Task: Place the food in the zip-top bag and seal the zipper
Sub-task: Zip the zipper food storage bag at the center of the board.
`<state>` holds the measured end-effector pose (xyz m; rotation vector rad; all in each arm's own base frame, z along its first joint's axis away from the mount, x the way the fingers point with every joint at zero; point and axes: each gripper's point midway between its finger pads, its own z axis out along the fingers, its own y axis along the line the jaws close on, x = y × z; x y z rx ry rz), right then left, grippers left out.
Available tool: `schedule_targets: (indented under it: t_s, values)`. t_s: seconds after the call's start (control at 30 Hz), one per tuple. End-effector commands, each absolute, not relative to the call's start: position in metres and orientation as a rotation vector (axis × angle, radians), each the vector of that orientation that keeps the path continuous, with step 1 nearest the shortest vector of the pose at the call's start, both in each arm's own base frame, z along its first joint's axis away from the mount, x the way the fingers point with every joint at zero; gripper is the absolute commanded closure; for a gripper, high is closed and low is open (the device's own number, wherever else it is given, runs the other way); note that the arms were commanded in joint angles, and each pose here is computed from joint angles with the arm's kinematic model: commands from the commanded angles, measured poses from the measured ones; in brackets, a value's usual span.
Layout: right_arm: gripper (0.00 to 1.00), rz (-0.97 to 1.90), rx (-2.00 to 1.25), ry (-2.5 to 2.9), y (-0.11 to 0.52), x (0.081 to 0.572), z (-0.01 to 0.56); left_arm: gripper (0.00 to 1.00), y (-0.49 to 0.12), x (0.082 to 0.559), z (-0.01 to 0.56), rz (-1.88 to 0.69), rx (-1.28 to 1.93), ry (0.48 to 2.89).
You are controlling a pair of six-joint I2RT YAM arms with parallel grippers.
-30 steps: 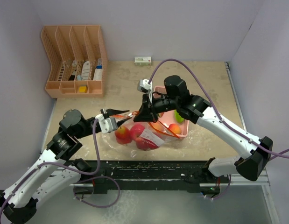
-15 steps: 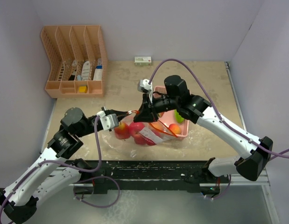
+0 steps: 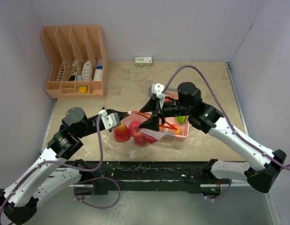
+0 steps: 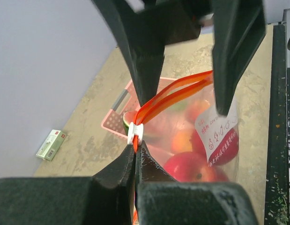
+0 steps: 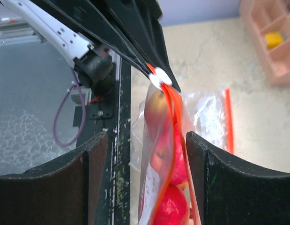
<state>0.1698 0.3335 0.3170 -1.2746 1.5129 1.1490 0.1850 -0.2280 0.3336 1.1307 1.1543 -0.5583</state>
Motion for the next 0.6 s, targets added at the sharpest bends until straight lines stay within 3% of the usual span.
schedule_targets:
  t_s: [0.0, 0.2, 0.57]
  values:
    - [0.28, 1.113, -1.232, 1.154, 0.327, 0.159, 0.391, 1.00, -0.228, 0.179, 0.364, -0.578, 1.098, 1.085]
    - [0.29, 1.085, -1.249, 1.022, 0.333, 0.161, 0.407, 1.00, -0.233, 0.174, 0.362, -0.627, 1.124, 1.095]
    - [0.45, 1.093, -1.301, 1.052, 0.359, 0.183, 0.390, 1.00, -0.235, 0.175, 0.360, -0.639, 1.126, 1.112]
